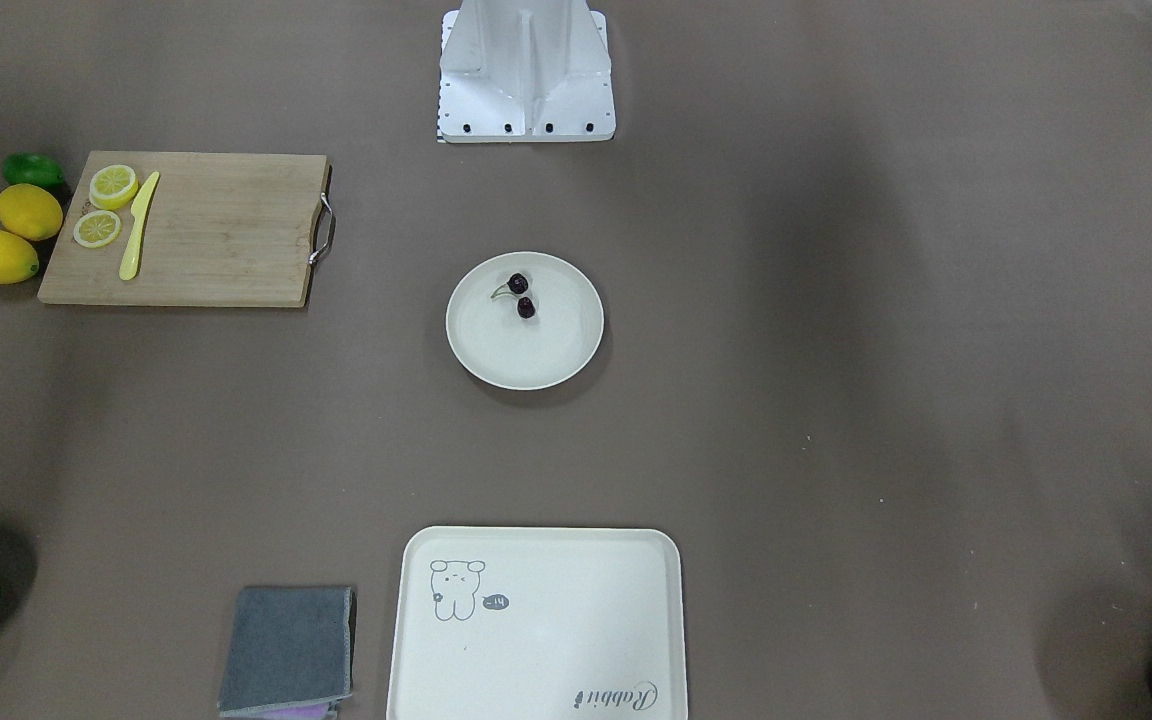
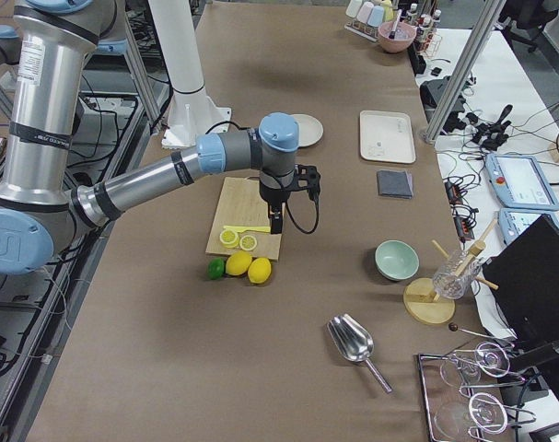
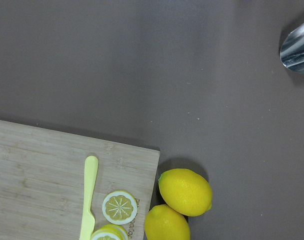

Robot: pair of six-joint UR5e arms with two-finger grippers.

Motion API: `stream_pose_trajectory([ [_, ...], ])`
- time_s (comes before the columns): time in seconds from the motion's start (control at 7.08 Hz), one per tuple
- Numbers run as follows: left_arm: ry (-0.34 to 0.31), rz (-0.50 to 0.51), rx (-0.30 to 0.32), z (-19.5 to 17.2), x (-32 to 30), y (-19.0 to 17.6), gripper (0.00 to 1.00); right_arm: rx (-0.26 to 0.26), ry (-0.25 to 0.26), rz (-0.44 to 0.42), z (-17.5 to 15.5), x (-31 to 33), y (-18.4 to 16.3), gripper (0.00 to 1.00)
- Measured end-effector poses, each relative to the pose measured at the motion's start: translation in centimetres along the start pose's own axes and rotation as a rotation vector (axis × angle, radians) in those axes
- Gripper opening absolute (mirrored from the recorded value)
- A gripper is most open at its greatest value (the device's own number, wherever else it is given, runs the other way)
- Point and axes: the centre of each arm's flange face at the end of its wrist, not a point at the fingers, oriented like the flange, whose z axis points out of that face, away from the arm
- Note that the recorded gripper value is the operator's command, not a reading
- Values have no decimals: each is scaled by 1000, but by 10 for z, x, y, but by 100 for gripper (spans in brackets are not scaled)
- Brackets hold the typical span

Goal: Place red cherry on plate

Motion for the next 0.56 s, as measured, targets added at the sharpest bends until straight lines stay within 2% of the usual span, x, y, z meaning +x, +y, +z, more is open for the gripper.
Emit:
stream_pose_trajectory([
  [0.28,5,-31,-12,1,-17,-41,98,-9,6,21,6,12,-3,100],
  [0.56,10,-46,3,-7,-28,-50,98,-4,9,30,4,17,-3,100],
])
